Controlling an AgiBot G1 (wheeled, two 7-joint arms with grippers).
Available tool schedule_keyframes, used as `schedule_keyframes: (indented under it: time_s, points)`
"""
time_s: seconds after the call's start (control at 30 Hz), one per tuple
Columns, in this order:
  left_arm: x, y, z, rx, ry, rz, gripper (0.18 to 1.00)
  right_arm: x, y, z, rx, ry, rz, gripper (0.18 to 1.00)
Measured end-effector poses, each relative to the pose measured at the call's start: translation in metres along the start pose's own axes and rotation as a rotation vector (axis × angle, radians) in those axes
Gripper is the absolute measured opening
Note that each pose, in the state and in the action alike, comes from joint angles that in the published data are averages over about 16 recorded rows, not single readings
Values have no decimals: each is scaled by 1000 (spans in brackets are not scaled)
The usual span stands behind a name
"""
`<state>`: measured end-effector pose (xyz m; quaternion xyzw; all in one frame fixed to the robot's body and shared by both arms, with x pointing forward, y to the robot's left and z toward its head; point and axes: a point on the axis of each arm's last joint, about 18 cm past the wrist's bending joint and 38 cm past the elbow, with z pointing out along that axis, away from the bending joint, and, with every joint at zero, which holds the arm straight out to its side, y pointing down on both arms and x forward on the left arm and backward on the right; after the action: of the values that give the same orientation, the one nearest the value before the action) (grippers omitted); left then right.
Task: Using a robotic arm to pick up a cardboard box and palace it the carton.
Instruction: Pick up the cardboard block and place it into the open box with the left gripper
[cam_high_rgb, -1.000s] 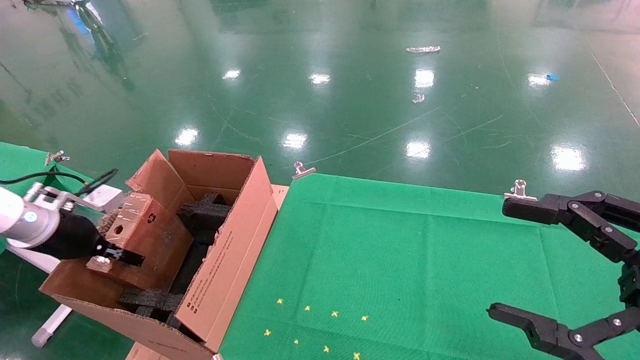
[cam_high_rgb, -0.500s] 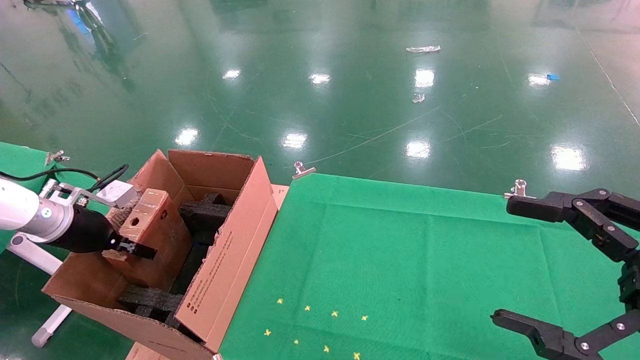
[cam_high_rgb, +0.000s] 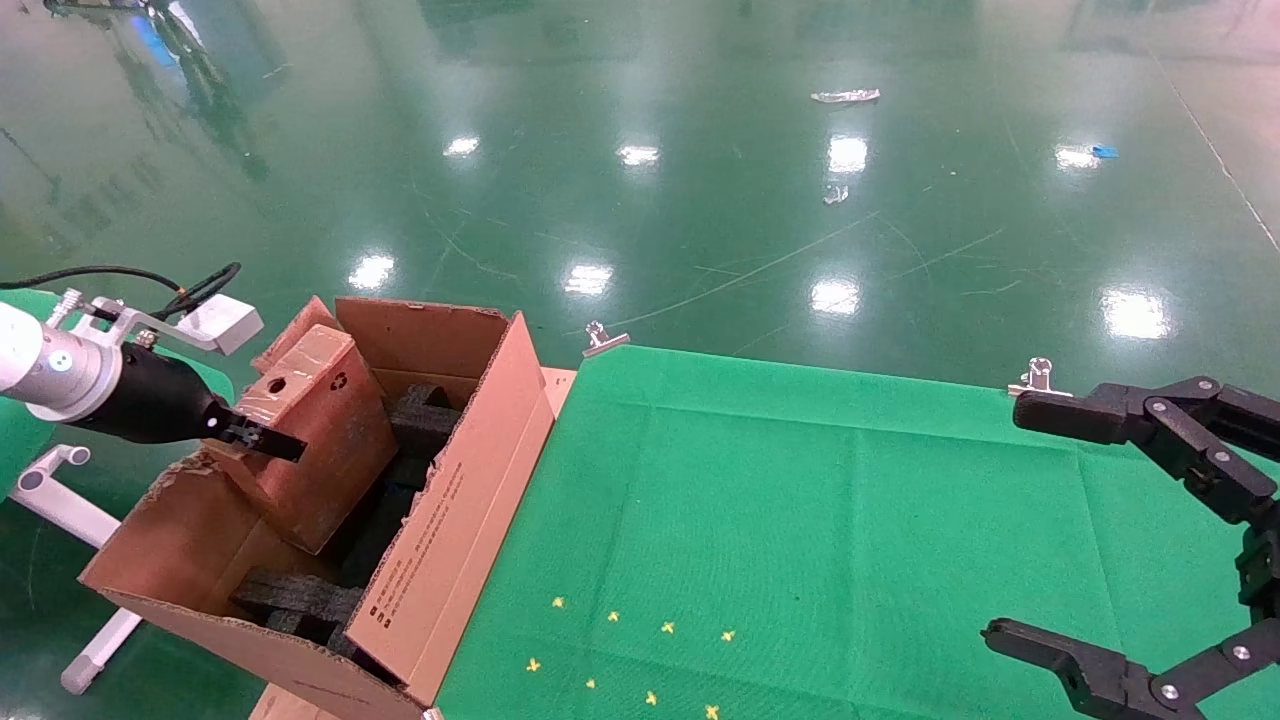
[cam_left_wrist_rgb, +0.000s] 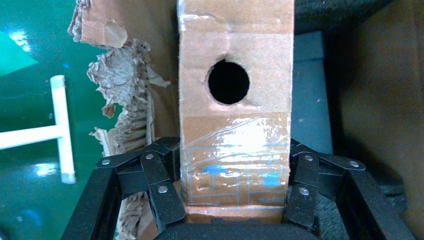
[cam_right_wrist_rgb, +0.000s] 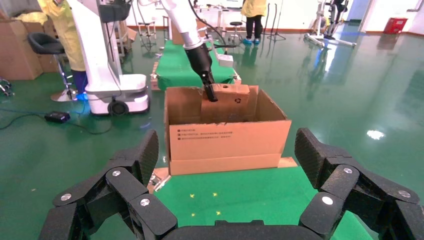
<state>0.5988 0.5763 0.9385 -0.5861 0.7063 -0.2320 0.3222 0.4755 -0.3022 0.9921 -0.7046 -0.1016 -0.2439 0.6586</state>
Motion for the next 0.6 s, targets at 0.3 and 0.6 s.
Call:
schedule_keyframes:
  time_s: [0.3, 0.6]
  points:
    - [0, 22, 13, -64, -2, 0, 244, 0, 0, 0, 0, 0, 0, 1000]
    - [6, 46, 36, -119, 5, -15, 240, 0, 0, 0, 0, 0, 0, 1000]
